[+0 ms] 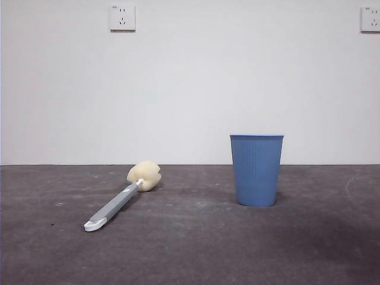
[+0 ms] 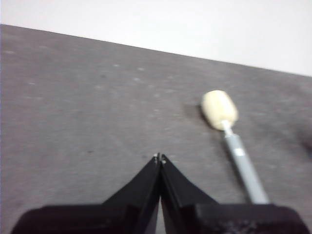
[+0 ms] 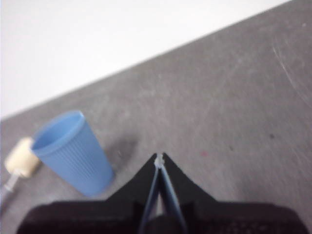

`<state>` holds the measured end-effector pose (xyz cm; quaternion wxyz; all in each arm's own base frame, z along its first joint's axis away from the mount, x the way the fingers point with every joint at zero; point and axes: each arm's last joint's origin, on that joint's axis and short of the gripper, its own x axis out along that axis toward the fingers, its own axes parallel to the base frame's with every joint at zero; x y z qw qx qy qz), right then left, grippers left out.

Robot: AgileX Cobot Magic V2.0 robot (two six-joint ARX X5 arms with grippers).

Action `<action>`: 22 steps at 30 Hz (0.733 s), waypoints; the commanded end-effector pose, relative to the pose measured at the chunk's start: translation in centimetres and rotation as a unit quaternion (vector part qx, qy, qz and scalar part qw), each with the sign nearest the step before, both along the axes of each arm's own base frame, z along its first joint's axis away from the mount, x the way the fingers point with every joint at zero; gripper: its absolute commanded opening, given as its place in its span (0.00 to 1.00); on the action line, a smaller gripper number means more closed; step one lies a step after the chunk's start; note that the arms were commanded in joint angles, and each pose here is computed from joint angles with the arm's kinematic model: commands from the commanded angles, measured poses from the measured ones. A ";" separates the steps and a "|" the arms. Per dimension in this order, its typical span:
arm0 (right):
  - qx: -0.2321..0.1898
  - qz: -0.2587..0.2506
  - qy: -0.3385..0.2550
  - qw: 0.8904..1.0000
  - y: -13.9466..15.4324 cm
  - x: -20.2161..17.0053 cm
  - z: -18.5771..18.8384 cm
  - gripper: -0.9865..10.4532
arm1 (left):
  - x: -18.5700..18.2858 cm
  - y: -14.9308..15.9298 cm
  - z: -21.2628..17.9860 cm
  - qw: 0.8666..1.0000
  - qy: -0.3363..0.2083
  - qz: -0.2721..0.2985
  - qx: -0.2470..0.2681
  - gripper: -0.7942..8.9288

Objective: Pick up the cup brush,pick up the cup,insert the brush into the cup,clean the cup,put the cup brush back,put the cup back to the fixed position on the table

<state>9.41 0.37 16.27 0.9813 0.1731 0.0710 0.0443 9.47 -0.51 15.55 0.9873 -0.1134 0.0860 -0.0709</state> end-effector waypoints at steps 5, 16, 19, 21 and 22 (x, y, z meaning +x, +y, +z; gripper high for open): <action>0.025 0.037 -0.052 0.998 0.2 -0.8 4.5 0.08 | -0.9 -0.2 3.6 0.998 -0.032 -0.028 -0.038 0.08; -0.011 0.226 0.048 0.973 1.2 -0.6 10.4 0.08 | -2.3 -0.7 9.0 0.991 0.020 -0.131 -0.016 0.08; -0.026 0.271 0.087 0.958 1.4 -0.4 12.0 0.08 | -2.7 -0.8 10.3 0.986 0.043 -0.163 0.006 0.07; -0.040 0.295 0.111 0.948 1.5 -0.4 13.0 0.08 | -2.9 -1.0 10.9 0.980 0.062 -0.188 0.016 0.07; -0.047 0.303 0.124 0.944 1.5 -0.4 13.5 0.08 | -3.0 -1.0 11.3 0.977 0.072 -0.202 0.020 0.07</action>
